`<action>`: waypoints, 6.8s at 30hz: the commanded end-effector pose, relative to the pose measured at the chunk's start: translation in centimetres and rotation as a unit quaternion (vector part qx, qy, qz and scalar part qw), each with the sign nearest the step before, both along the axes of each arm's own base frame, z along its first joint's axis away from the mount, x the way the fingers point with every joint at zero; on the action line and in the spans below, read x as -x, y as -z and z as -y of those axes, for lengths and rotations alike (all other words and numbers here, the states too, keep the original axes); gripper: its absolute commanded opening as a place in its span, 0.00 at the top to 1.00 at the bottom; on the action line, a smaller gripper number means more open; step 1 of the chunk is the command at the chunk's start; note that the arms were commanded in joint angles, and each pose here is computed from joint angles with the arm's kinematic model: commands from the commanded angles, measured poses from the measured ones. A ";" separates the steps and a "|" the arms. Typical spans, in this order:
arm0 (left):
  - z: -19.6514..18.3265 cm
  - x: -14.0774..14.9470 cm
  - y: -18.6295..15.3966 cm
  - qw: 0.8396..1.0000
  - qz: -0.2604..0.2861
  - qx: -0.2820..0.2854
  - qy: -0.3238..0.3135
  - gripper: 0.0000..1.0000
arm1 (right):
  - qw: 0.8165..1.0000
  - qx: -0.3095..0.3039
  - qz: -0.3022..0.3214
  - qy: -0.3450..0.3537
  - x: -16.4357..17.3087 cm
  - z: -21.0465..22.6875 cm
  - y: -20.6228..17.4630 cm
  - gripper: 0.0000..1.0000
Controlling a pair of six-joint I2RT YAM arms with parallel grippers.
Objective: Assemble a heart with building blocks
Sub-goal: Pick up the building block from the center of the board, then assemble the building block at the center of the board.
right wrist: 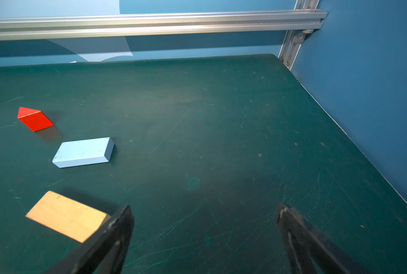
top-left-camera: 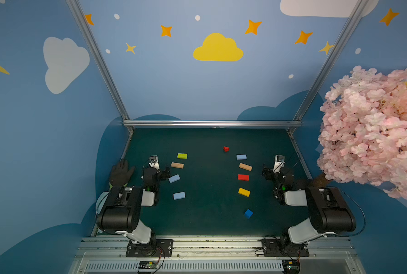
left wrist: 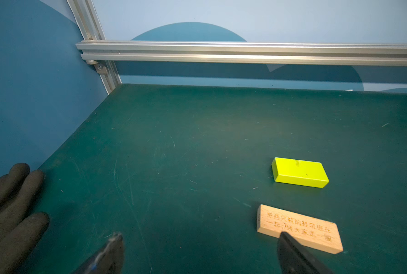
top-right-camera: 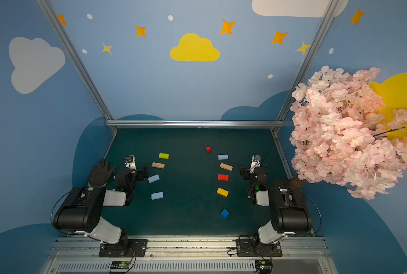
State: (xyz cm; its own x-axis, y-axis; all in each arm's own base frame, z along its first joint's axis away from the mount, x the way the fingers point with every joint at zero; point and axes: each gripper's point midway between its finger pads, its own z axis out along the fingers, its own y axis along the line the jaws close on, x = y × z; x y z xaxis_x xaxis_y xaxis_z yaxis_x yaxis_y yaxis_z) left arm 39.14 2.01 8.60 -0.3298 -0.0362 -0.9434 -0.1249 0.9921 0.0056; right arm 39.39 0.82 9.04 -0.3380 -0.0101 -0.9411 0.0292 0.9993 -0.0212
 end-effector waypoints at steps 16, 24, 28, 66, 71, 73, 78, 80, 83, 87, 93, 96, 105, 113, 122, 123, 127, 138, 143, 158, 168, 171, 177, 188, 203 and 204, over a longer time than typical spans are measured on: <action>0.2 -0.1 0.0 1.000 0.002 0.002 0.005 0.00 | 1.000 0.003 0.005 -0.007 -0.2 -0.3 -0.3 0.02; 0.5 -0.2 -0.5 1.000 0.001 0.007 0.020 0.00 | 1.000 0.006 0.012 0.001 -0.2 -0.1 -0.7 0.02; 1.2 -0.7 -4.0 0.999 -0.033 -0.011 0.032 0.00 | 0.998 0.044 -0.046 0.012 -0.6 -0.8 -4.4 0.02; 9.2 -0.8 -6.2 0.948 -0.238 0.208 0.047 0.00 | 0.862 0.063 -0.309 -0.397 -14.7 -24.8 0.0 0.32; 9.1 -0.5 -5.7 0.947 -0.243 0.207 0.044 0.00 | 0.867 0.088 -0.318 -0.375 -15.2 -24.6 1.8 0.34; 9.1 -0.5 -5.7 0.946 -0.244 0.207 0.043 0.00 | 0.867 0.097 -0.319 -0.370 -15.4 -24.7 2.4 0.34; 9.1 -0.4 -5.6 0.946 -0.246 0.207 0.043 0.00 | 0.868 0.110 -0.318 -0.366 -15.7 -25.0 3.4 0.34; 9.0 -0.3 -5.5 0.946 -0.247 0.204 0.042 0.00 | 0.867 0.113 -0.314 -0.369 -15.8 -25.4 3.6 0.34; 9.0 -0.3 -5.4 0.947 -0.248 0.201 0.043 0.00 | 0.866 0.116 -0.315 -0.371 -15.8 -25.7 3.7 0.35; 8.9 -0.3 -5.4 0.947 -0.249 0.199 0.044 0.00 | 0.865 0.121 -0.317 -0.371 -15.7 -26.1 4.1 0.37; 8.8 -0.2 -5.2 0.948 -0.253 0.188 0.045 0.00 | 0.863 0.131 -0.318 -0.369 -16.0 -26.8 4.9 0.44; 8.7 -0.2 -5.1 0.949 -0.253 0.184 0.046 0.00 | 0.864 0.135 -0.320 -0.365 -16.1 -26.8 5.1 0.44; 8.9 -0.2 -4.7 0.947 -0.256 0.187 0.050 0.00 | 0.867 0.142 -0.325 -0.351 -16.5 -26.3 5.2 0.41; 9.0 -0.2 -4.6 0.947 -0.257 0.187 0.052 0.00 | 0.864 0.145 -0.335 -0.346 -16.2 -26.0 5.4 0.41; 9.0 0.1 -4.2 0.945 -0.259 0.191 0.051 0.00 | 0.860 0.149 -0.352 -0.339 -15.7 -25.5 5.7 0.50; 9.0 0.1 -4.2 0.945 -0.259 0.192 0.051 0.00 | 0.859 0.150 -0.354 -0.337 -15.7 -25.5 5.8 0.54; 9.0 0.1 -4.0 0.945 -0.260 0.192 0.050 0.00 | 0.858 0.151 -0.359 -0.336 -15.5 -25.3 5.8 0.65; 9.1 0.0 -3.9 0.945 -0.259 0.193 0.052 0.00 | 0.842 0.154 -0.352 -0.379 -14.0 -26.5 4.6 0.98; 9.1 -0.1 -3.8 0.945 -0.259 0.194 0.052 0.00 | 0.821 0.145 -0.323 -0.447 -11.8 -28.9 1.7 1.00; 9.6 -0.8 -3.4 0.942 -0.265 0.197 0.063 0.00 | 0.767 0.183 -0.303 -0.535 -7.4 -32.9 0.5 1.00; 9.5 -0.6 -3.1 0.942 -0.267 0.193 0.062 0.00 | 0.793 0.190 -0.351 -0.460 -7.3 -33.2 3.4 1.00; 9.4 -0.5 -3.0 0.942 -0.267 0.194 0.060 0.00 | 0.790 0.194 -0.355 -0.460 -6.8 -33.5 3.9 1.00; 9.4 -0.4 -2.9 0.942 -0.268 0.195 0.060 0.00 | 0.784 0.189 -0.378 -0.455 -5.7 -33.8 5.4 1.00; 9.5 -0.2 -2.6 0.940 -0.272 0.197 0.060 0.00 | 0.774 0.177 -0.400 -0.458 -4.6 -33.7 7.0 1.00; 9.3 0.4 -2.3 0.939 -0.276 0.197 0.057 0.00 | 0.765 0.174 -0.421 -0.455 -3.7 -33.4 8.5 0.79; 9.3 0.5 -2.2 0.939 -0.277 0.197 0.057 0.00 | 0.765 0.174 -0.422 -0.455 -3.7 -33.3 8.6 0.73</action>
